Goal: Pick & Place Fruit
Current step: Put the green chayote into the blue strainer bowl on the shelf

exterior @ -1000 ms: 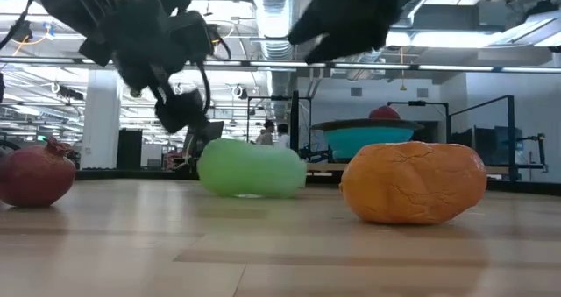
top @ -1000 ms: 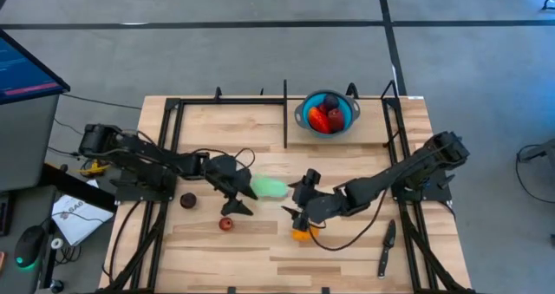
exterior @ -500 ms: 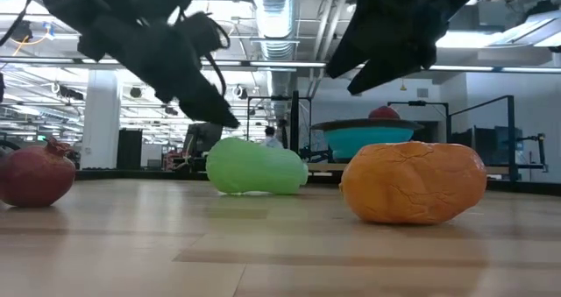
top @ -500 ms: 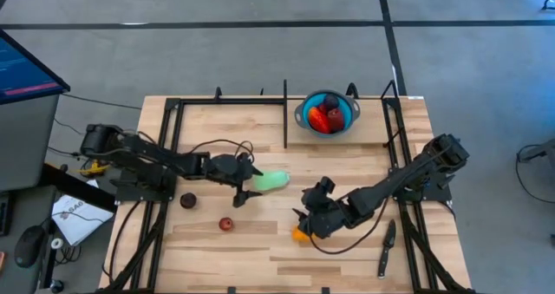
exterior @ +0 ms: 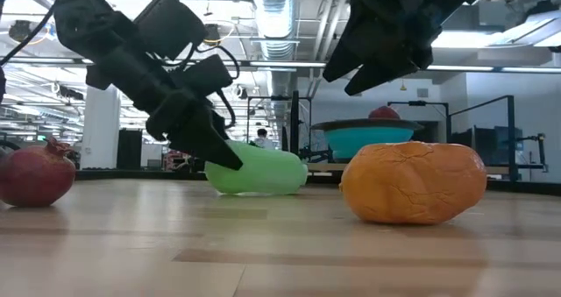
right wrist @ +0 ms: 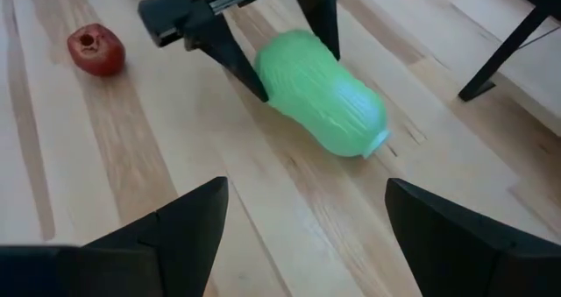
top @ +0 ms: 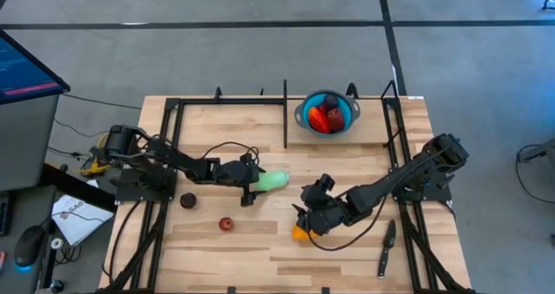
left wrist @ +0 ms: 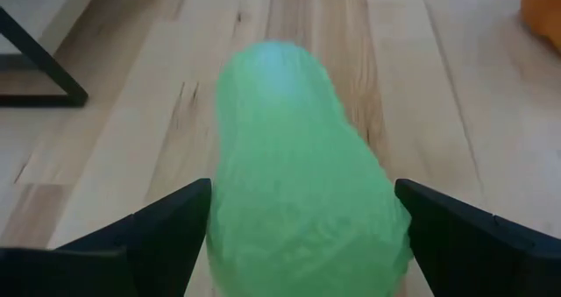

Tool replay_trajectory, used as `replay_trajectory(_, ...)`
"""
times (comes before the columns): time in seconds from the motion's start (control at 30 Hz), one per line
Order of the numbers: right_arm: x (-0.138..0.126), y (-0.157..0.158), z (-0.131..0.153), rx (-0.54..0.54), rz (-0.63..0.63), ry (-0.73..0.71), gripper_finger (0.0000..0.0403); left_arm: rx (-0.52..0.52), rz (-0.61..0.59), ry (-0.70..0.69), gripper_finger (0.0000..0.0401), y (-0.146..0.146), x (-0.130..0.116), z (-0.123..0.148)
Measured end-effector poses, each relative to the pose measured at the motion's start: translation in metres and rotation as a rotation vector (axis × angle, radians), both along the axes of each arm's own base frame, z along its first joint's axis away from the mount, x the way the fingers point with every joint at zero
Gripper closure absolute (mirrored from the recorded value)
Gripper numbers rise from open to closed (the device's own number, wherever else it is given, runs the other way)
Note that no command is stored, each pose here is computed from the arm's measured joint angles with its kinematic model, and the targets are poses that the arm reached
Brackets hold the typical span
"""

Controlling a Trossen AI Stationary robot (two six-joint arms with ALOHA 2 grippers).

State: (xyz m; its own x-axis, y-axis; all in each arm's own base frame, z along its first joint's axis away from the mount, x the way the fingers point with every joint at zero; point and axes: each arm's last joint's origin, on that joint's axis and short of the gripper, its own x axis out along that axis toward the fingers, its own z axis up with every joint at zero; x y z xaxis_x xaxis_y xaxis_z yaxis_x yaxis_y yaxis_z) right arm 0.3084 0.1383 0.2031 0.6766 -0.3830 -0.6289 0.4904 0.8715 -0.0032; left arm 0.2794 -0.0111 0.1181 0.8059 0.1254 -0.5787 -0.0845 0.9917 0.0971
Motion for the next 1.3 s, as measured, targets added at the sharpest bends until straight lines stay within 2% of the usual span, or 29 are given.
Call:
replay_trajectory(0.13, -0.001, 0.000, -0.003, 0.026, -0.028, -0.021, 0.0101, 0.000, -0.001, -0.004, 0.0072, 0.000, 0.000, 0.001)
replay_trajectory(0.27, -0.014, 0.001, -0.022, 0.027, -0.114, -0.066, 0.0101, 0.000, -0.001, -0.004, 0.0095, 0.000, 0.000, 0.001)
replay_trajectory(0.37, -0.027, 0.002, -0.040, 0.083, -0.190, -0.120, 0.0101, -0.009, -0.011, -0.019, 0.0104, -0.001, -0.001, 0.006)
replay_trajectory(0.5, -0.038, 0.008, -0.055, 0.181, -0.229, -0.258, 0.0101, -0.036, -0.044, -0.124, 0.0105, -0.002, -0.003, 0.031)
replay_trajectory(0.7, -0.042, 0.005, -0.065, 0.305, -0.243, -0.429, 0.0095, -0.070, -0.130, -0.362, 0.0104, -0.004, -0.014, 0.083)
replay_trajectory(0.83, -0.034, -0.006, -0.062, 0.292, -0.239, -0.486, 0.0064, -0.020, -0.153, -0.456, 0.0104, -0.003, -0.024, 0.105)
replay_trajectory(1.03, -0.020, -0.022, -0.051, 0.227, -0.227, -0.555, 0.0010, 0.006, -0.135, -0.508, 0.0103, -0.002, -0.030, 0.117)
replay_trajectory(1.3, -0.018, -0.012, -0.030, 0.030, -0.165, -0.656, 0.0018, 0.007, -0.135, -0.518, 0.0102, -0.002, -0.030, 0.118)
